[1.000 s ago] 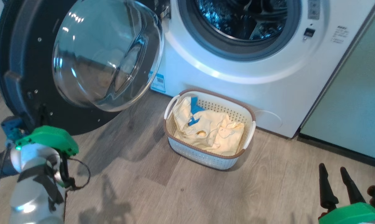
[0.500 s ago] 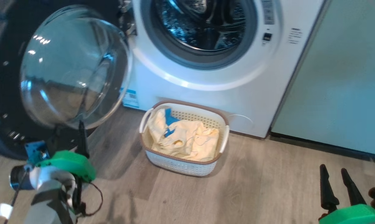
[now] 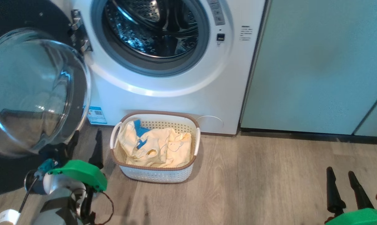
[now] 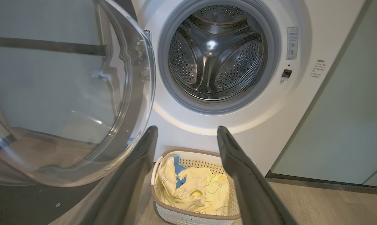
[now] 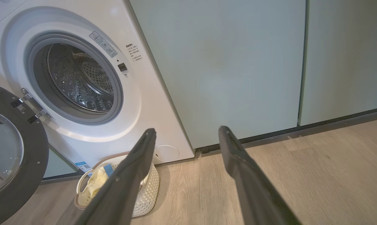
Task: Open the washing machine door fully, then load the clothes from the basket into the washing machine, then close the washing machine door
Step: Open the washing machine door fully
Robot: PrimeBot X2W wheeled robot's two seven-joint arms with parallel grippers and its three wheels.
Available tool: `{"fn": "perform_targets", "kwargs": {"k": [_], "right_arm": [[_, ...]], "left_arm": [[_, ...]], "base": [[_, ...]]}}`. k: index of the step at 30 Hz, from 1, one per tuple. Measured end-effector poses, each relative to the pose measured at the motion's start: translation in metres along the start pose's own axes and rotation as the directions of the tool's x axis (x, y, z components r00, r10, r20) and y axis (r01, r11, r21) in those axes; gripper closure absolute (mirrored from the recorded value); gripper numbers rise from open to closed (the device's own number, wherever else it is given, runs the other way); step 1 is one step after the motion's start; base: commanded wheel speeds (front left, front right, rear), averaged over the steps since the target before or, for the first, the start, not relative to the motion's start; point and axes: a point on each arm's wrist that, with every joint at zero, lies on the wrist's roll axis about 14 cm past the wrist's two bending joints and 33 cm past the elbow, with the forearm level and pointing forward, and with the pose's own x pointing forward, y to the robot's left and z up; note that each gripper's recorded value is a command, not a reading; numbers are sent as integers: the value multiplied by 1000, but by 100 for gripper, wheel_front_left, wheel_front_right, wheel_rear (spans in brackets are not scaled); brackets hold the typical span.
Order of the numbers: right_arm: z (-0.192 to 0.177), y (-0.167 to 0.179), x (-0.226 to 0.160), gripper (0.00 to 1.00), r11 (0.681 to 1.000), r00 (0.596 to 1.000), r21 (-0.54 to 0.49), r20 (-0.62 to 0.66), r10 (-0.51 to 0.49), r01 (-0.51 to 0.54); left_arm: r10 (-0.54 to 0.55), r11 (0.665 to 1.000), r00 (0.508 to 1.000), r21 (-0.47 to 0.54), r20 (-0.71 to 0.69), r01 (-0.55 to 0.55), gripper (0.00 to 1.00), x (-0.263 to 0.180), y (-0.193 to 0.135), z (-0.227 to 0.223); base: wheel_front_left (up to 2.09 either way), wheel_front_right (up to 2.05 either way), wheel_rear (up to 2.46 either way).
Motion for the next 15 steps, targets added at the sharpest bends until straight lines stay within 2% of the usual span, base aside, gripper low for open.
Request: {"fn": "perform_targets", "kwargs": {"k": [4, 15], "right_arm": [[5, -7, -6, 0, 1000, 1000, -10, 16, -20, 21], [17, -16, -17, 0, 999, 997, -22, 58, -48, 49]], "left_arm": [[-69, 998, 998, 9, -8, 69, 0, 5, -22, -2], [-115, 993, 993, 9, -30, 115, 0, -1, -33, -8]], "base": [[0, 0, 0], [0, 0, 0]]}}
